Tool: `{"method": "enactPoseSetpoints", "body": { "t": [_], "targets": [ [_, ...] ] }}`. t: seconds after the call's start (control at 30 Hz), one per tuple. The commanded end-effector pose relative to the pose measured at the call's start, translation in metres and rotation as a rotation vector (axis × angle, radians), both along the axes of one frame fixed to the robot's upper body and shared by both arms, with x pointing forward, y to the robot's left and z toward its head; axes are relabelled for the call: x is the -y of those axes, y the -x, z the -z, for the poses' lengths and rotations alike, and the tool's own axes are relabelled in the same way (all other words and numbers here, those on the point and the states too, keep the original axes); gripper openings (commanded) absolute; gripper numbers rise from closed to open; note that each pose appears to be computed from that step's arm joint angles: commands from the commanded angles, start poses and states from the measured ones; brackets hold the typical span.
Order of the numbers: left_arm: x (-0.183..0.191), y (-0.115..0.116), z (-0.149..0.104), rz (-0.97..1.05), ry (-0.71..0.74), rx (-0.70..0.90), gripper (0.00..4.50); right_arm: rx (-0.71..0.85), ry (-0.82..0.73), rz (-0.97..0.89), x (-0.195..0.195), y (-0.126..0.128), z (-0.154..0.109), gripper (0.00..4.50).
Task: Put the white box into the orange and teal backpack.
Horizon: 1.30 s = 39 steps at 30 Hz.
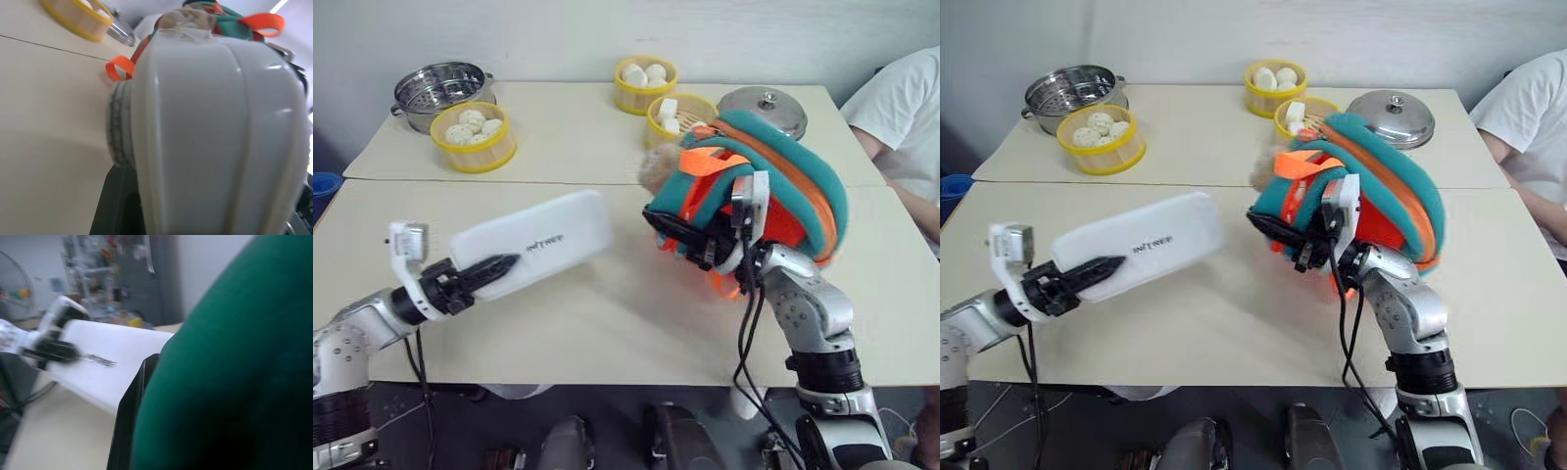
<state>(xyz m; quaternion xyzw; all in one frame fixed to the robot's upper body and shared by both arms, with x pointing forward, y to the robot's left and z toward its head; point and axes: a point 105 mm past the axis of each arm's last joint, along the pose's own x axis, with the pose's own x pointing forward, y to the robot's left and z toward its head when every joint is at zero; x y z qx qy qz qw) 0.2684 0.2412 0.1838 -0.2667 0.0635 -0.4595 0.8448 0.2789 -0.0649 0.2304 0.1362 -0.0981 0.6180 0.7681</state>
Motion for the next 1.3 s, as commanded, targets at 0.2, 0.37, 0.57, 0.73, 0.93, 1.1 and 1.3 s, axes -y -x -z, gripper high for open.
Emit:
{"method": "enactPoseSetpoints", "body": {
  "t": [0.2,0.37,0.57,0.73,0.93,1.1,1.3],
  "targets": [
    [-0.021,0.027,-0.051,-0.021,-0.066,0.138,1.22,-0.266,0.176,-0.168,0.062,0.072,0.003,0.03],
    [0.014,0.028,-0.056,0.099,-0.184,0.223,1.22,-0.255,0.201,-0.001,0.09,0.052,0.003,0.03],
    [0.063,0.008,-0.065,0.216,-0.223,0.41,1.22,-0.263,0.266,-0.025,0.095,0.048,0.011,0.03],
    [0.086,-0.002,-0.073,0.266,-0.311,0.532,1.22,-0.26,0.272,-0.026,0.092,0.048,0.016,0.03],
    [0.098,-0.004,-0.078,0.36,-0.39,0.59,1.22,-0.288,0.264,-0.039,0.086,0.053,0.024,0.03],
    [0.096,-0.008,-0.114,0.411,-0.281,0.626,1.22,-0.319,0.273,-0.056,0.088,0.058,0.027,0.03],
    [0.08,-0.012,-0.117,0.436,-0.312,0.6,1.22,-0.325,0.279,-0.052,0.09,0.06,0.027,0.03]
  ]
}}
